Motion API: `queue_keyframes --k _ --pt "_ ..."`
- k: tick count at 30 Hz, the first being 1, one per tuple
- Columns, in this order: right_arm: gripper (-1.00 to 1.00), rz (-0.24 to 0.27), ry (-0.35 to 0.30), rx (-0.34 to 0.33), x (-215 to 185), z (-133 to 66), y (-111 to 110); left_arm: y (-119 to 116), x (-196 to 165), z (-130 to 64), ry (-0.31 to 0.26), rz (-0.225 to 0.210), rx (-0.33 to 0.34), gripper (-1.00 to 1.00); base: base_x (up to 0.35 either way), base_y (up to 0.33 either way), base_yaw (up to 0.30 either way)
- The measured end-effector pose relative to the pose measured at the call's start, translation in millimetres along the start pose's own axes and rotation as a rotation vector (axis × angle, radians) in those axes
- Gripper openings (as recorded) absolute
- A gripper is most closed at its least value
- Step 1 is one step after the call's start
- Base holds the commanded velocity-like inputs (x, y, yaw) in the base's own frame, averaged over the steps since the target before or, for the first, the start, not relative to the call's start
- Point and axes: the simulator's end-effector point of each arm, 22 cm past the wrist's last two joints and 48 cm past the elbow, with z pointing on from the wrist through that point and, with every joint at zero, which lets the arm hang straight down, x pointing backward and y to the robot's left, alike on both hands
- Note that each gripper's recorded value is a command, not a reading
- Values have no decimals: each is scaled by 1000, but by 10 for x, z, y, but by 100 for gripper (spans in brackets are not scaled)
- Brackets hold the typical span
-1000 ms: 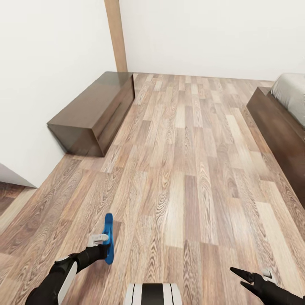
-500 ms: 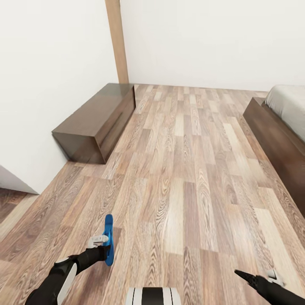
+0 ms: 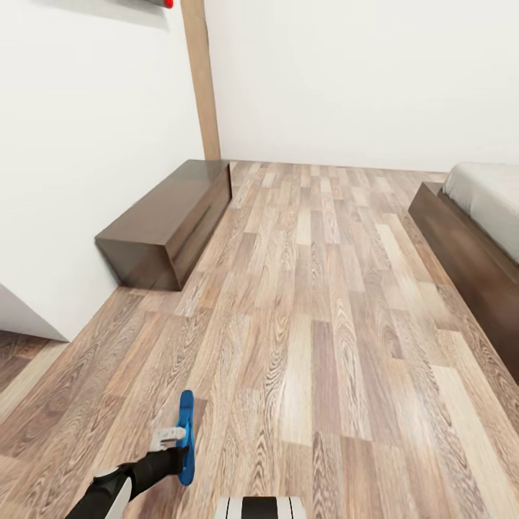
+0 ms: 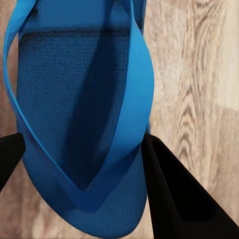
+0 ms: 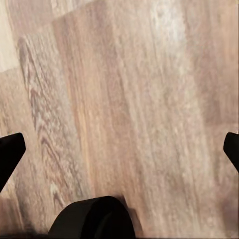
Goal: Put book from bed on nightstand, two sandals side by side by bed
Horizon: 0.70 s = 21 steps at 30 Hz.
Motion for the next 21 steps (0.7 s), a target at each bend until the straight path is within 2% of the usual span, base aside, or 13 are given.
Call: queue_keyframes --k 1,6,10,21 --pt "100 -15 -24 14 10 -19 -70 9 69 4 6 -1 -2 -100 0 0 0" --pt "100 -28 -53 12 -49 -50 -68 -39 116 -11 7 -7 4 -100 0 0 0" --pt "100 -33 -68 6 -101 -71 -44 -148 75 -10 -6 -7 18 -100 0 0 0" --pt "100 -43 -106 -13 -230 -121 45 -239 -115 -100 -46 11 27 -100 0 0 0"
